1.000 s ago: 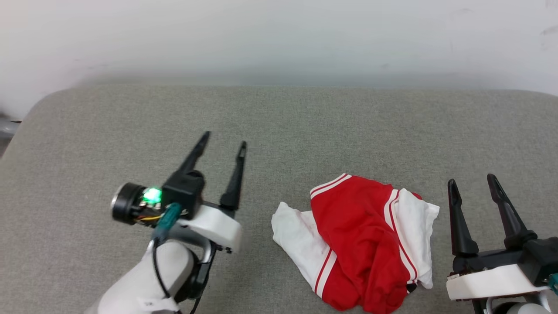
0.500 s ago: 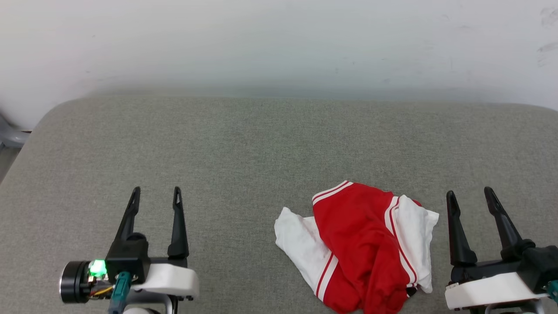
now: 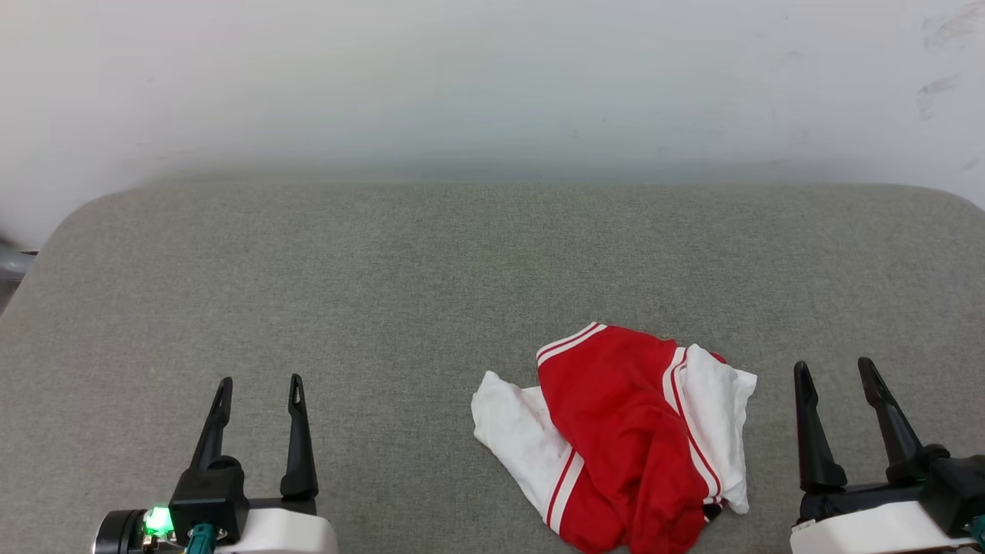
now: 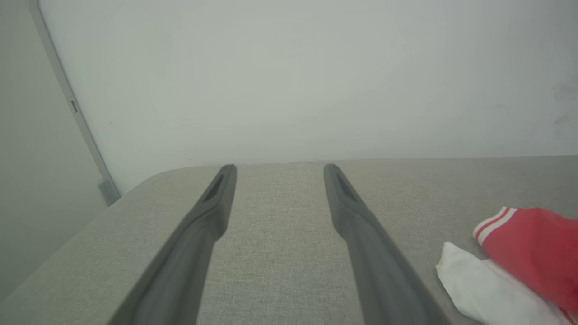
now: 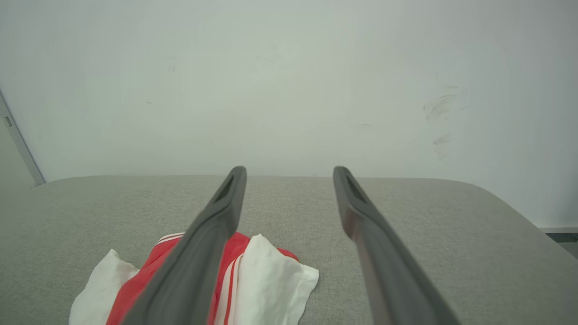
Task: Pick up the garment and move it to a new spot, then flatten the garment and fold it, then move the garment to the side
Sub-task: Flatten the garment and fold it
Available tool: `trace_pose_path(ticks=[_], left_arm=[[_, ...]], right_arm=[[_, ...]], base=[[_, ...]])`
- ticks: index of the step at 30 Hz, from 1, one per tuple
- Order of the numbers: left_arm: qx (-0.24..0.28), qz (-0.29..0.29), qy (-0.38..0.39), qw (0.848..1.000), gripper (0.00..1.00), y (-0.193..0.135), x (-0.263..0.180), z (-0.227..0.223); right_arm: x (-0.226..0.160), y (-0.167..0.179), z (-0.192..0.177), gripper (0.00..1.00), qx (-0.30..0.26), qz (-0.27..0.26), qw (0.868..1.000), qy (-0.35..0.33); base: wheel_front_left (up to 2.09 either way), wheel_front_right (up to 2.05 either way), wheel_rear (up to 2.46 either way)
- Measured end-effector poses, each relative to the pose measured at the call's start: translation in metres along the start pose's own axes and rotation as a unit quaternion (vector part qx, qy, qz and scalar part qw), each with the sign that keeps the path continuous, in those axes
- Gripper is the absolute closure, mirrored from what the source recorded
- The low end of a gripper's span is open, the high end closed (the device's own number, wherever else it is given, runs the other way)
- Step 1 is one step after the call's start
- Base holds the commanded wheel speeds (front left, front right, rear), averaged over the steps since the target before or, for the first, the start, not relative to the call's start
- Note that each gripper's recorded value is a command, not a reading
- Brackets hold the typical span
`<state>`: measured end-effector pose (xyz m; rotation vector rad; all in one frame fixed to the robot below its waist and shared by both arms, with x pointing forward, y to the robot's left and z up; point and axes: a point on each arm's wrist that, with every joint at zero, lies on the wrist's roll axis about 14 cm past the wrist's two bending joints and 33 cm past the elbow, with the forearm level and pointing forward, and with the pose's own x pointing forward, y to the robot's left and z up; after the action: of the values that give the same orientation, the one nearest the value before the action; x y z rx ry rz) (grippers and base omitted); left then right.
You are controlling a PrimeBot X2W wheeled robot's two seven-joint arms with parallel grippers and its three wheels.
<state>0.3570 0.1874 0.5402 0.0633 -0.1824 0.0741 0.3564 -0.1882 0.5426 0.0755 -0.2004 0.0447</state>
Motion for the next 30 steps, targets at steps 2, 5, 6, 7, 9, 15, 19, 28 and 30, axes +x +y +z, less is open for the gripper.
trace_pose_path(ticks=[2, 5, 6, 7, 9, 15, 19, 28, 30], left_arm=[[0.001, -0.001, 0.003, 1.000, 0.00, 0.001, -0.001, -0.002], [0.004, -0.003, 0.009, 1.000, 0.00, -0.002, -0.006, -0.006], [0.004, -0.001, 0.011, 1.000, 0.00, -0.001, -0.007, -0.007], [0.006, 0.000, 0.012, 1.000, 0.00, 0.000, -0.008, -0.008], [0.005, -0.002, 0.014, 1.000, 0.00, -0.001, -0.010, -0.009], [0.008, -0.001, 0.018, 1.000, 0.00, 0.001, -0.011, -0.012], [0.007, -0.003, 0.021, 1.000, 0.00, 0.000, -0.012, -0.014], [0.009, -0.002, 0.030, 1.000, 0.00, 0.001, -0.014, -0.019], [0.007, -0.004, 0.031, 0.999, 0.00, 0.001, -0.014, -0.020]], right_arm=[[-0.002, -0.001, -0.001, 0.00, 0.000, -0.002, 1.000, 0.002], [-0.003, -0.002, -0.001, 0.00, 0.001, -0.003, 1.000, 0.003], [-0.004, -0.002, -0.002, 0.00, 0.001, -0.004, 1.000, 0.004], [-0.005, -0.002, -0.003, 0.00, 0.002, -0.005, 1.000, 0.006], [-0.006, -0.003, -0.004, 0.00, 0.005, -0.006, 1.000, 0.007], [-0.006, -0.003, -0.005, 0.00, 0.010, -0.007, 1.000, 0.009], [-0.006, -0.004, -0.006, 0.00, 0.010, -0.008, 1.000, 0.010], [-0.007, -0.004, -0.006, 0.00, 0.010, -0.008, 1.000, 0.011], [-0.007, -0.004, -0.006, 0.00, 0.010, -0.008, 1.000, 0.011]], base=[[0.00, 0.00, 0.00], [0.00, 0.00, 0.00], [0.00, 0.00, 0.00], [0.00, 0.00, 0.00], [0.00, 0.00, 0.00], [0.00, 0.00, 0.00], [0.00, 0.00, 0.00], [0.00, 0.00, 0.00], [0.00, 0.00, 0.00]])
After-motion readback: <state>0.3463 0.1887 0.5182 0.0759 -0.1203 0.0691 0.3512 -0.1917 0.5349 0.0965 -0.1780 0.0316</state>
